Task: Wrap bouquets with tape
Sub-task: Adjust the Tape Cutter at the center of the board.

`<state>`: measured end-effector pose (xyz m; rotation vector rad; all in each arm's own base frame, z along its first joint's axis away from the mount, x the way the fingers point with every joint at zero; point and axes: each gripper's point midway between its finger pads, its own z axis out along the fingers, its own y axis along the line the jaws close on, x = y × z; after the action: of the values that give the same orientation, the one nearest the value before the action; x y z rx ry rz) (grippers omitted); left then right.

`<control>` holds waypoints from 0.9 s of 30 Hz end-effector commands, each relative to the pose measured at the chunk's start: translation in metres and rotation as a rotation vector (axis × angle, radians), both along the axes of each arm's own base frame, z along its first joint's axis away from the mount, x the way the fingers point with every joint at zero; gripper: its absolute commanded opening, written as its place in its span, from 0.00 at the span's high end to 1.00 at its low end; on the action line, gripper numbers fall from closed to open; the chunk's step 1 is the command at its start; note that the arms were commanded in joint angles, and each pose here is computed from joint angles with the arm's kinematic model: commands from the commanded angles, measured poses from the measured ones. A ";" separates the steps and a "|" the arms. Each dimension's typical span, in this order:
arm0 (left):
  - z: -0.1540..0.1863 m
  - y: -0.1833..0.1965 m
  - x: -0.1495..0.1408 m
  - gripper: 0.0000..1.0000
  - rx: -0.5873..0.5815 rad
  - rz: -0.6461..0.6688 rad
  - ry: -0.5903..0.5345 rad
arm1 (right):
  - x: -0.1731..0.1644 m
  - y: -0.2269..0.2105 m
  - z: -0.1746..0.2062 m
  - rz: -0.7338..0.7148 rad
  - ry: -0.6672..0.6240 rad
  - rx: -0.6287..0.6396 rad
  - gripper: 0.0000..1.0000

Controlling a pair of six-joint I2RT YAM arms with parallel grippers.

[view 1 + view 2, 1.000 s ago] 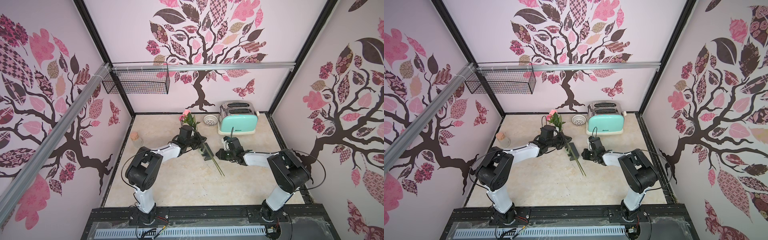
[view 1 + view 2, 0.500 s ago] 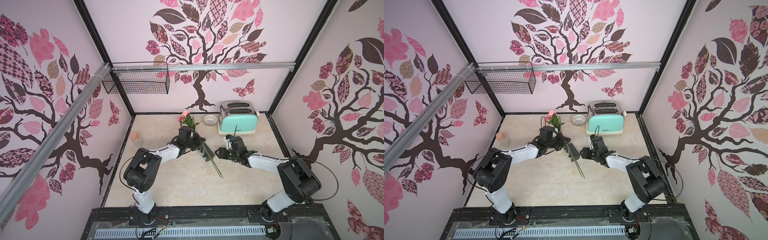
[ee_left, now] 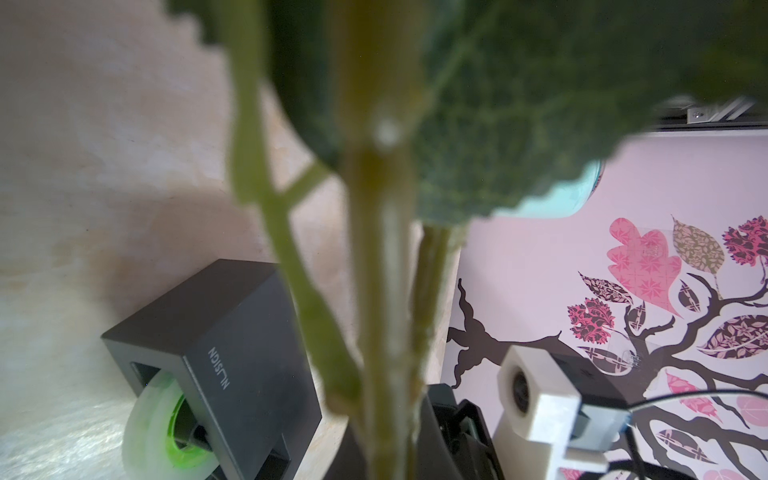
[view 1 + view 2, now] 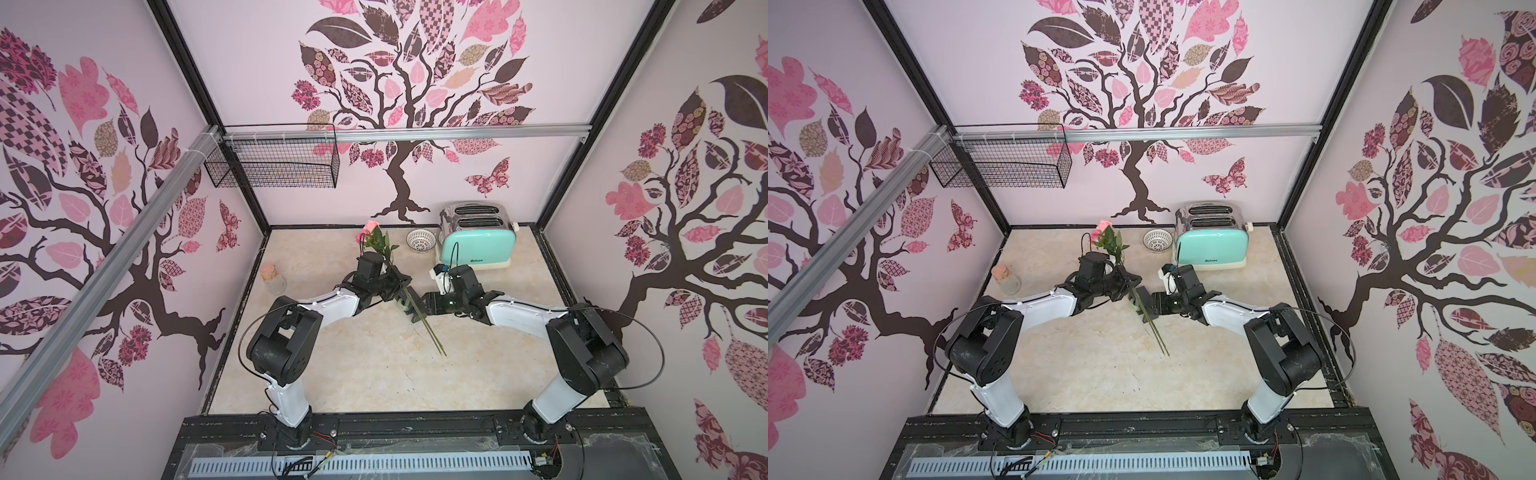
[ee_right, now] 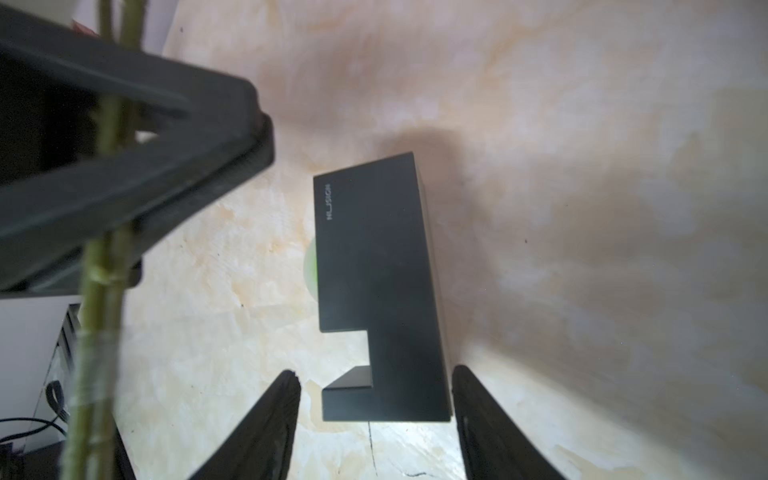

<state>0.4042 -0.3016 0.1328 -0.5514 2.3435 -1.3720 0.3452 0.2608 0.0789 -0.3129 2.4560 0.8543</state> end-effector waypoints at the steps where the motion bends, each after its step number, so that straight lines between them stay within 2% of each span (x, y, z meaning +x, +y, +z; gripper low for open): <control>1: 0.022 -0.002 0.006 1.00 -0.031 0.000 -0.061 | -0.002 0.004 -0.012 0.038 0.042 -0.042 0.40; 7: 0.024 -0.003 0.008 1.00 -0.035 -0.001 -0.063 | -0.001 -0.002 -0.031 0.019 0.080 -0.092 0.50; 12: 0.023 -0.004 0.008 1.00 -0.033 -0.004 -0.064 | -0.001 -0.001 -0.040 0.009 0.110 -0.097 0.50; 14: 0.023 -0.004 0.008 1.00 -0.034 -0.005 -0.064 | 0.000 -0.002 -0.045 -0.001 0.129 -0.096 0.55; 15: 0.025 -0.004 0.009 1.00 -0.035 -0.003 -0.067 | -0.001 -0.003 -0.048 -0.011 0.152 -0.084 0.61; 18: 0.029 -0.003 0.010 1.00 -0.035 -0.003 -0.076 | -0.001 -0.006 -0.050 -0.046 0.207 0.016 0.71; 24: 0.035 -0.006 0.012 1.00 -0.039 -0.011 -0.087 | -0.011 0.004 -0.035 -0.029 0.261 0.221 0.73; 27: 0.037 -0.007 0.013 1.00 -0.044 -0.017 -0.088 | -0.012 0.005 -0.031 -0.070 0.292 0.320 0.72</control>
<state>0.4073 -0.3049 0.1419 -0.5330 2.3297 -1.3897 0.3463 0.2600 0.0538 -0.0844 2.4916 1.1679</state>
